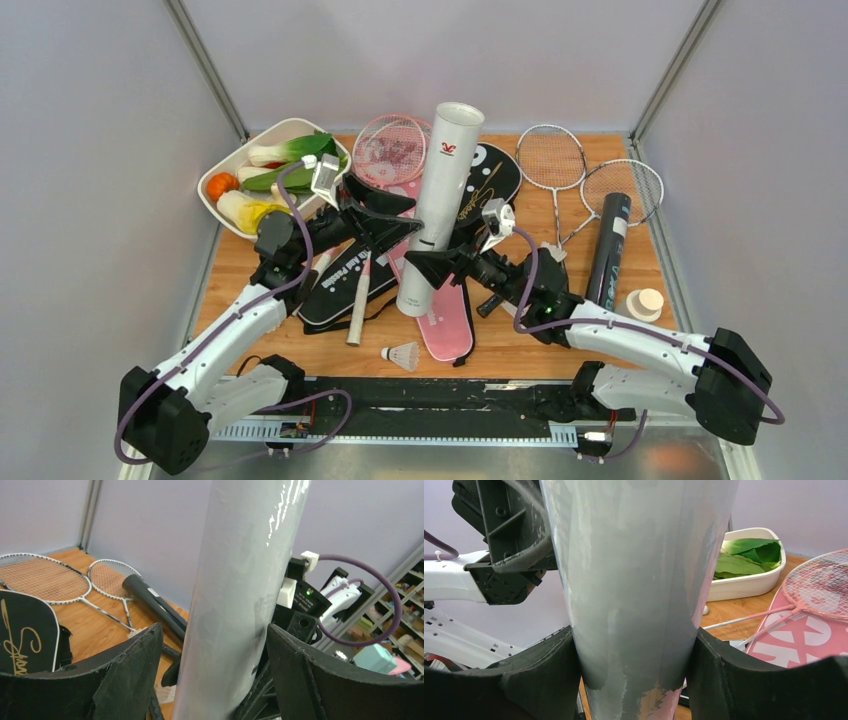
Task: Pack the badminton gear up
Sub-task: Open the lid of the shuttle tube.
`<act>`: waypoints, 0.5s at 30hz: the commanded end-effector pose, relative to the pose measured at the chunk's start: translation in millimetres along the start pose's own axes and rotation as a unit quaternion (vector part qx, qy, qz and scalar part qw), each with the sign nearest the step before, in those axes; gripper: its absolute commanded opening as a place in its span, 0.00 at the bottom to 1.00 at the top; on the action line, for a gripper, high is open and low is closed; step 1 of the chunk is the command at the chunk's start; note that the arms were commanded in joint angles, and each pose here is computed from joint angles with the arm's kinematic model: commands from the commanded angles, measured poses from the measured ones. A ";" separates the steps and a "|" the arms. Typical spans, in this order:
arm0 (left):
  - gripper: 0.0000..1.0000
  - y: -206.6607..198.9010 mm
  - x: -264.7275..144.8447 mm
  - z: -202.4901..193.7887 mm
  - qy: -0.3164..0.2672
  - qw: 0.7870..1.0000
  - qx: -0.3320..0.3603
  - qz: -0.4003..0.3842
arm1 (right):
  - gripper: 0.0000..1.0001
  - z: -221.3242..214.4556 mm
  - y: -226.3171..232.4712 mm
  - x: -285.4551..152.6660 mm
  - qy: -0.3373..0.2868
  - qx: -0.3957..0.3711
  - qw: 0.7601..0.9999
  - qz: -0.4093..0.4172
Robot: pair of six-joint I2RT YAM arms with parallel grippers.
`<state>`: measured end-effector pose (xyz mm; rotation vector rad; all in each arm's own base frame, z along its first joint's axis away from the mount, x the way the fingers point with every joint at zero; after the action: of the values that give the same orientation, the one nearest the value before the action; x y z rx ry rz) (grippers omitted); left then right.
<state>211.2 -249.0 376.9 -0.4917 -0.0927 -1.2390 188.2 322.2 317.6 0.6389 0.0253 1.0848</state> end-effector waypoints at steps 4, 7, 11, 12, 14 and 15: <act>0.83 -29.3 -10.5 7.8 0.035 0.992 0.105 -0.056 | 0.40 28.0 21.8 -5.1 -0.041 0.002 0.999 0.032; 0.83 -29.6 -7.3 5.9 0.041 0.992 0.096 -0.068 | 0.40 17.1 26.6 -3.1 -0.015 -0.012 0.998 0.056; 0.83 -31.1 -0.3 -1.5 0.048 0.992 0.051 -0.105 | 0.40 0.5 30.6 3.4 0.018 -0.015 0.996 0.086; 0.83 -29.2 1.7 -5.7 0.056 0.992 0.032 -0.109 | 0.40 -2.3 32.5 4.5 0.025 -0.015 0.995 0.094; 0.83 -26.9 4.9 -8.1 0.060 0.992 0.020 -0.113 | 0.40 -7.1 33.1 6.3 0.035 -0.015 0.994 0.099; 0.82 -27.2 5.5 -8.2 0.061 0.991 0.016 -0.115 | 0.40 -9.0 31.9 6.7 0.038 -0.016 0.994 0.098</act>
<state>195.2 -259.0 364.7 -0.3677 -0.0450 -1.3979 174.1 334.3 301.0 0.5786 0.0903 1.1928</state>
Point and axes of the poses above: each gripper's point midway between its finger pads, its own x axis out along the fingers, its own y axis along the line the jaws close on, z = x × y, the point moved 2 cm from there along -x, back along the fingers, and after that the axes turned 10 degrees about x, right-handed, at the moved point
